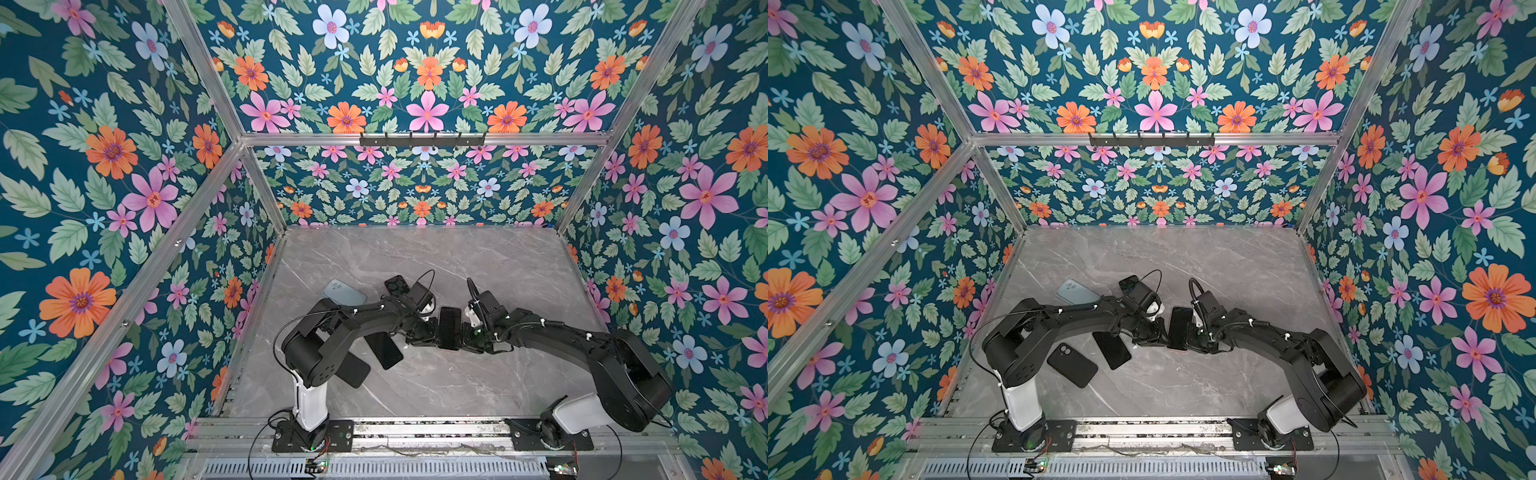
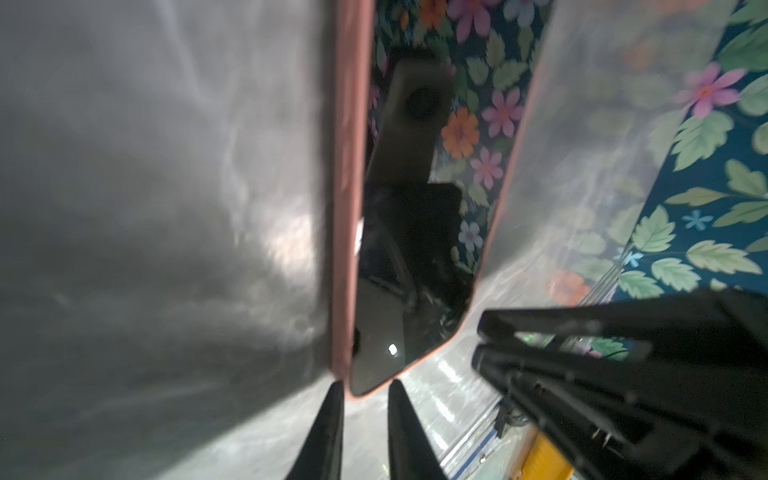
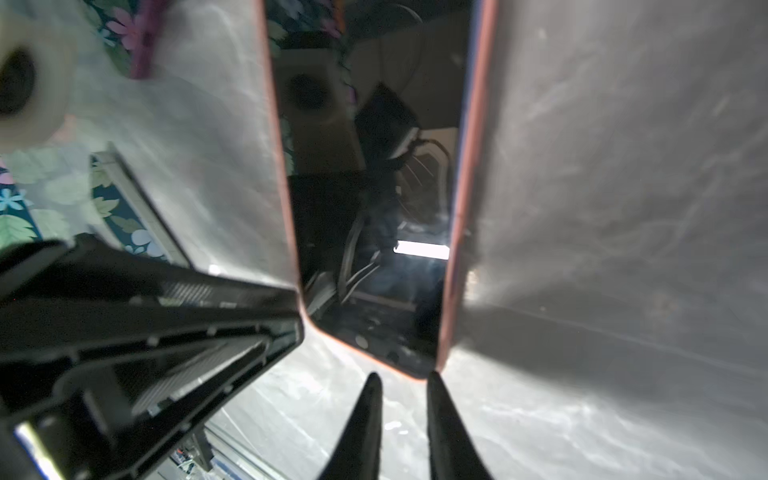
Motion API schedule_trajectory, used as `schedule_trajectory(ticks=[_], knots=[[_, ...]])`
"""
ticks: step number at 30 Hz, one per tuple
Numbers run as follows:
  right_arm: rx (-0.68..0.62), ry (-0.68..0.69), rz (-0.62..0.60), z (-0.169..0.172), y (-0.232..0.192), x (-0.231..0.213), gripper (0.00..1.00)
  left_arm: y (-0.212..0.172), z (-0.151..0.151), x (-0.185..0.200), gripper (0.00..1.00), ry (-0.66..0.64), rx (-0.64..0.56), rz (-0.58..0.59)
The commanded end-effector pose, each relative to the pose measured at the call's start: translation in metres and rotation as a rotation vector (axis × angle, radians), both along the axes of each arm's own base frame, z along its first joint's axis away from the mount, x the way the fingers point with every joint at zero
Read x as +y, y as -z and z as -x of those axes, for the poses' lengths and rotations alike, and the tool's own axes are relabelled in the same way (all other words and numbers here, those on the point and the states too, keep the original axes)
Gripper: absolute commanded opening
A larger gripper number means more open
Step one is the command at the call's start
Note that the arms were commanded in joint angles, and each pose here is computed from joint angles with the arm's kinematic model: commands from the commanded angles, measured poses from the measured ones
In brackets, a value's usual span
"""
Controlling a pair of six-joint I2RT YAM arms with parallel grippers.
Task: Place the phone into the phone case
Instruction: 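Lower both grippers back onto the pink case rim and pinch again, then release the case and raise both grippers above the cased phone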
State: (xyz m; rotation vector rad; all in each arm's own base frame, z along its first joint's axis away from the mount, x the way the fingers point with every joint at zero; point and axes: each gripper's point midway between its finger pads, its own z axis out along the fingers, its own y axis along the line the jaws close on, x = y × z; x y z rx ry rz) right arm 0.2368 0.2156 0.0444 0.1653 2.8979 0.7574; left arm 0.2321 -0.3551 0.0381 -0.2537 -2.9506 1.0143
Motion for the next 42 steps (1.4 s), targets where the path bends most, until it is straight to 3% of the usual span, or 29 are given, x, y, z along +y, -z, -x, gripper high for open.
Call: schedule_trajectory(ticks=[1, 9, 17, 29, 35, 42], knots=[[-0.027, -0.005, 0.065, -0.004, -0.004, -0.01, 0.29, -0.005, -0.018, 0.006, 0.27, 0.006, -0.063, -0.032], [-0.07, 0.03, 0.075, -0.038, -0.009, -0.022, 0.34, -0.012, -0.066, 0.013, 0.4, 0.008, -0.134, -0.068], [-0.076, 0.041, 0.052, -0.072, -0.004, -0.016, 0.34, 0.0, -0.085, -0.006, 0.44, 0.054, -0.126, -0.056], [-0.056, 0.056, 0.044, -0.095, 0.013, -0.018, 0.35, 0.014, -0.093, -0.012, 0.43, 0.062, -0.102, -0.044], [-0.063, 0.065, 0.009, -0.103, 0.017, -0.018, 0.34, 0.019, -0.092, -0.013, 0.39, 0.059, -0.091, -0.033], [-0.07, 0.067, -0.016, -0.105, 0.02, -0.015, 0.27, 0.022, -0.087, -0.014, 0.3, 0.054, -0.075, -0.016]])
